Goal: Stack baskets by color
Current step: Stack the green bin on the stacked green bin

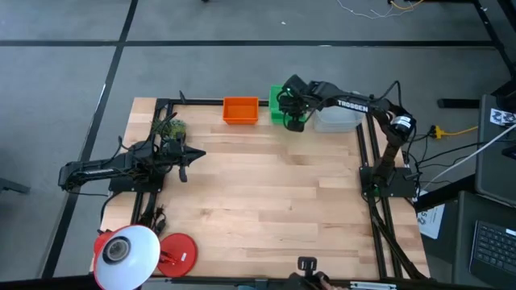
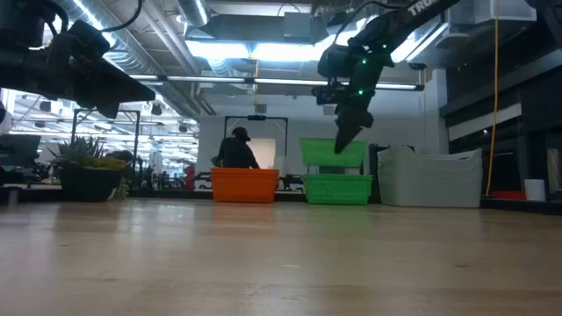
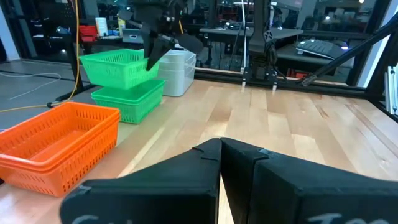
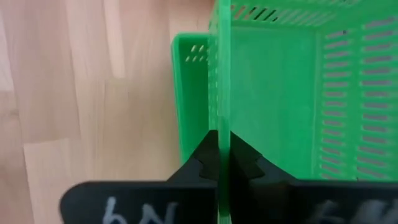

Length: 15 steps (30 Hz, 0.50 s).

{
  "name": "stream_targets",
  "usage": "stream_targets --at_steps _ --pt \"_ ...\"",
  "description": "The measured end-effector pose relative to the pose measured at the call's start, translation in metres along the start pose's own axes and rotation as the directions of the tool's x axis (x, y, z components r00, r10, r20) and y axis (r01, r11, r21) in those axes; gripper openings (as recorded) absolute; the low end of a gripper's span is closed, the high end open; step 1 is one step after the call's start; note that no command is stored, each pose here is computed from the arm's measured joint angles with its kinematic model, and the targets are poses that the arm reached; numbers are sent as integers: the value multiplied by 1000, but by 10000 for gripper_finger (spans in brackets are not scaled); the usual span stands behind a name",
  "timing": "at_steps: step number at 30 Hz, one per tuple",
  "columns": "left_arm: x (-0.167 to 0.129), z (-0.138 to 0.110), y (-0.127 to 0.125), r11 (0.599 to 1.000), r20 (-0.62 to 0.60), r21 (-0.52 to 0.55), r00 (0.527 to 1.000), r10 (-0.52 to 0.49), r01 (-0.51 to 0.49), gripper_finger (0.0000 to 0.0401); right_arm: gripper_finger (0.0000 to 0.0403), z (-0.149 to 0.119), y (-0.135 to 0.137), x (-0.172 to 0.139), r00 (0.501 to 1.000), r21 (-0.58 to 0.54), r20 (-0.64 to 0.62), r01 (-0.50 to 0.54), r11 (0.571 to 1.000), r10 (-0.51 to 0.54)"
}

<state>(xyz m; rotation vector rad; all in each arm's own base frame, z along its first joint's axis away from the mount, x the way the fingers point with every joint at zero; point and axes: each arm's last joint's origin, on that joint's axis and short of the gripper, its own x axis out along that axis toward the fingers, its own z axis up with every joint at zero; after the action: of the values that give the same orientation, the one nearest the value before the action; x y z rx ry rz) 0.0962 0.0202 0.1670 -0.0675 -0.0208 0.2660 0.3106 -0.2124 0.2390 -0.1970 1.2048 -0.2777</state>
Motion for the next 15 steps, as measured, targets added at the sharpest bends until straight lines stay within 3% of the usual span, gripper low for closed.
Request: stream_targets --at_steps 10,15 --pt "0 0 0 1000 0 0 1000 0 0 0 1 -4 4 28 996 -25 -88 -27 999 25" --pt "0 0 0 1000 0 0 1000 0 0 0 31 -5 2 29 996 -17 -91 -25 1000 23"
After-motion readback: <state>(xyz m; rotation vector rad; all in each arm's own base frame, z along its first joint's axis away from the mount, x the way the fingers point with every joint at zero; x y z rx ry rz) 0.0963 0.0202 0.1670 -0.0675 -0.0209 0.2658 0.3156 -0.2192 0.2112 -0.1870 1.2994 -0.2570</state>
